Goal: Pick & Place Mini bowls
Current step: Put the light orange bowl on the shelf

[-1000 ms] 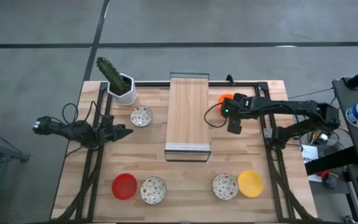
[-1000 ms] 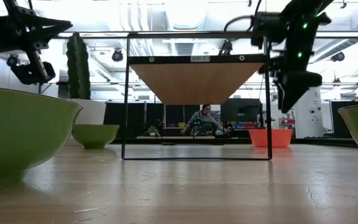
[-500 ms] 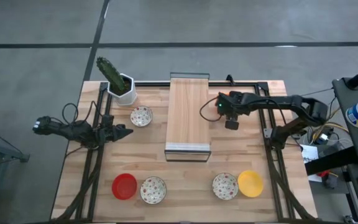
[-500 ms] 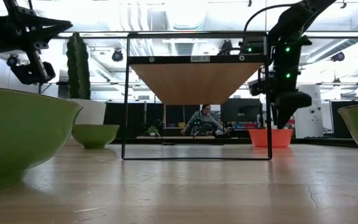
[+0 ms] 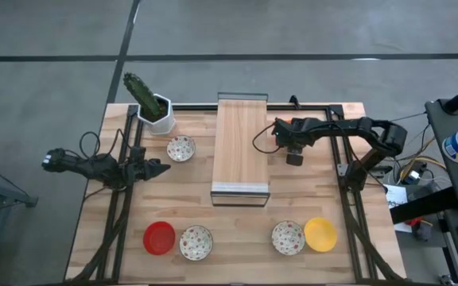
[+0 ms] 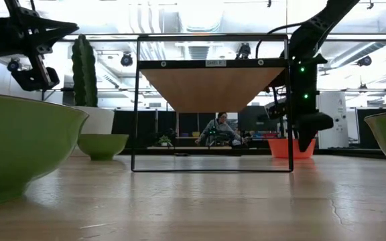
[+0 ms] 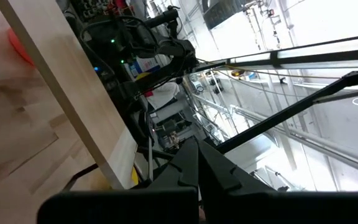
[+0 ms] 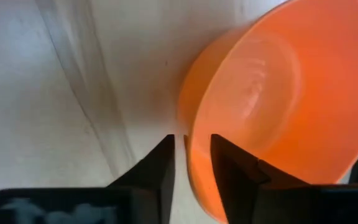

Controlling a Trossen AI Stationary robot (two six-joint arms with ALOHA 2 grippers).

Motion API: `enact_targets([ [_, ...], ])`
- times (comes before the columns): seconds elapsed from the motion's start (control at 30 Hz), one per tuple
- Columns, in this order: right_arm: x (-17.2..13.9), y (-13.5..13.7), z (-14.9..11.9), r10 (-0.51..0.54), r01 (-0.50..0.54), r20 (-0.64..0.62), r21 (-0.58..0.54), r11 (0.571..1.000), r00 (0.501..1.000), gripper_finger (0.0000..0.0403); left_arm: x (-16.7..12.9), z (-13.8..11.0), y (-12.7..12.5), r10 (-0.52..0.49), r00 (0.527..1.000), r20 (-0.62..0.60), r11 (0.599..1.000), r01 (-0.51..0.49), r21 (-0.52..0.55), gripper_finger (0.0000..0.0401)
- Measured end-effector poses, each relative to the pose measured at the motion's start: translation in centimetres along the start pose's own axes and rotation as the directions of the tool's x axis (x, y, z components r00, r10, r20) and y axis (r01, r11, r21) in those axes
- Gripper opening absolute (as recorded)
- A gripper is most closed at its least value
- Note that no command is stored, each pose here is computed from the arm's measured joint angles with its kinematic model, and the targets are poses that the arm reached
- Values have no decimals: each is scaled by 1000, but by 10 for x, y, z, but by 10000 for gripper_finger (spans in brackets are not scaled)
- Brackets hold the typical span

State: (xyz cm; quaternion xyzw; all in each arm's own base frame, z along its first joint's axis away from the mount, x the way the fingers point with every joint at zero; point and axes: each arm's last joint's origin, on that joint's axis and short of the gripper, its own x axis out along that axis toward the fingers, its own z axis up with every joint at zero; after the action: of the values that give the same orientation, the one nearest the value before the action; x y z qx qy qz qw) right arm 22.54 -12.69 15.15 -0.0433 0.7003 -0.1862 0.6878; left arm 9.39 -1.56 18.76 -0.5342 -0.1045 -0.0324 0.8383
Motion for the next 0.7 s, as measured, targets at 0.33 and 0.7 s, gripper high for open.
enact_targets([
  [0.33, -10, -1, -7, 13, -12, -34, 42, 999, 999, 10, 0, 0, 0, 1, 1000, 1, 1000, -1, 1, 0],
  [0.7, -65, -18, -3, 8, -2, -44, 156, 988, 999, 9, 0, 0, 0, 3, 1000, 5, 1000, -3, -1, 0],
])
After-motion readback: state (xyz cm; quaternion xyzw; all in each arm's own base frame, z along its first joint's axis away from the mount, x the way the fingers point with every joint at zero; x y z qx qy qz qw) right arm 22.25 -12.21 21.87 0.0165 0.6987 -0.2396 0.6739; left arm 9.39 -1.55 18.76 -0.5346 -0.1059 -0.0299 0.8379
